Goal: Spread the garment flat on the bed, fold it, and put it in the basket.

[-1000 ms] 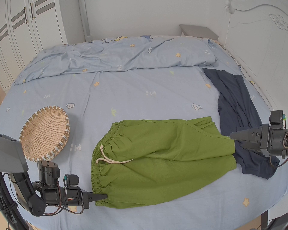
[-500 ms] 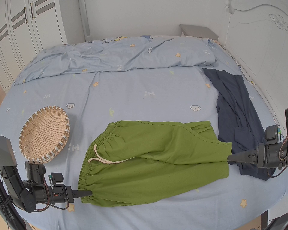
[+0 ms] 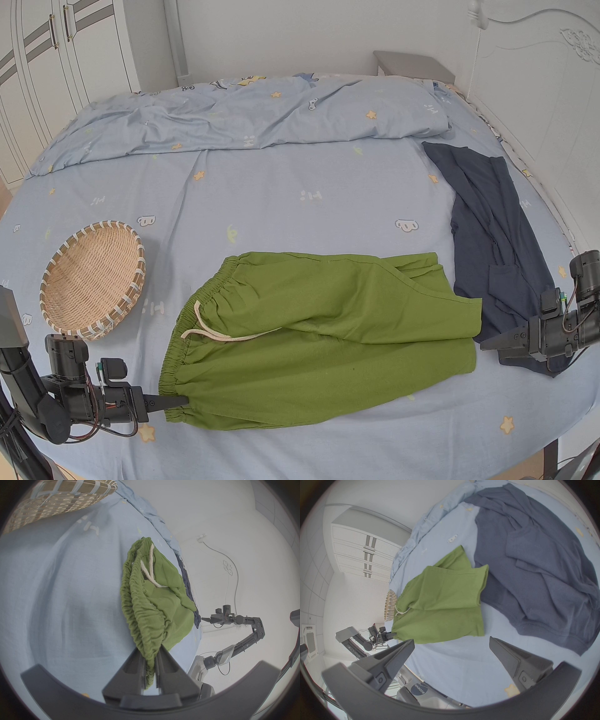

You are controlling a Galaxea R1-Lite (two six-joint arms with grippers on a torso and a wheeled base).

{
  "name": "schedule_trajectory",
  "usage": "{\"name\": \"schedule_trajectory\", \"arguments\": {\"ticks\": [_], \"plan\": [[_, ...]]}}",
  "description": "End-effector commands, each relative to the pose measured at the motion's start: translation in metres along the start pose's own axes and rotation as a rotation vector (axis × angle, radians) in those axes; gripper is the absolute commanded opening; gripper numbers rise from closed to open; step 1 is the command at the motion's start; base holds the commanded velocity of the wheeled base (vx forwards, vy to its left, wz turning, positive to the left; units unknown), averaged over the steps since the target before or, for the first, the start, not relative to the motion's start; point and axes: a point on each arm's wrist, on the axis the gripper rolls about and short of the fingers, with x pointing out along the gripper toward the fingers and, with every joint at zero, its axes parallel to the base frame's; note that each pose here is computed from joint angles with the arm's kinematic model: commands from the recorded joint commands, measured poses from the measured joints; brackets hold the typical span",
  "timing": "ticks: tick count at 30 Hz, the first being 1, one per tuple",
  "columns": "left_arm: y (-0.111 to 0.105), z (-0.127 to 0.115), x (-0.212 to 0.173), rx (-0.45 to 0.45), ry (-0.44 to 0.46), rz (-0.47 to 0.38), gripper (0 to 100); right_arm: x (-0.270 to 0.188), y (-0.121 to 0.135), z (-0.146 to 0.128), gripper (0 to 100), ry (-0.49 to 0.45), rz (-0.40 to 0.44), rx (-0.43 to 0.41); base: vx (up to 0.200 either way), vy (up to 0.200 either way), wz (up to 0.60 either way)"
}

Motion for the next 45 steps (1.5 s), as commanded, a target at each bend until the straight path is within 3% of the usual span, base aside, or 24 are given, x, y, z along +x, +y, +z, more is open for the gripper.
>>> {"name": "schedule_trajectory", "arguments": {"ticks": [1, 18, 40, 45], "plan": [[-0.003, 0.001, -0.002, 0.020, -0.010, -0.008, 0, 0.031, -0.037, -0.003, 100, 0.080, -0.003, 0.092, 0.000, 0.000, 0.00], [-0.006, 0.002, -0.005, 0.047, -0.029, -0.027, 0, 0.057, -0.051, -0.003, 100, 0.089, 0.104, 0.077, 0.000, 0.000, 0.00], [-0.006, 0.001, -0.005, 0.064, -0.029, -0.027, 0, 0.092, -0.064, 0.001, 100, 0.106, 0.128, 0.041, 0.000, 0.000, 0.00], [-0.006, 0.002, -0.004, 0.067, -0.030, -0.027, 0, 0.091, -0.064, 0.002, 100, 0.105, 0.199, 0.048, 0.000, 0.000, 0.00]]}}
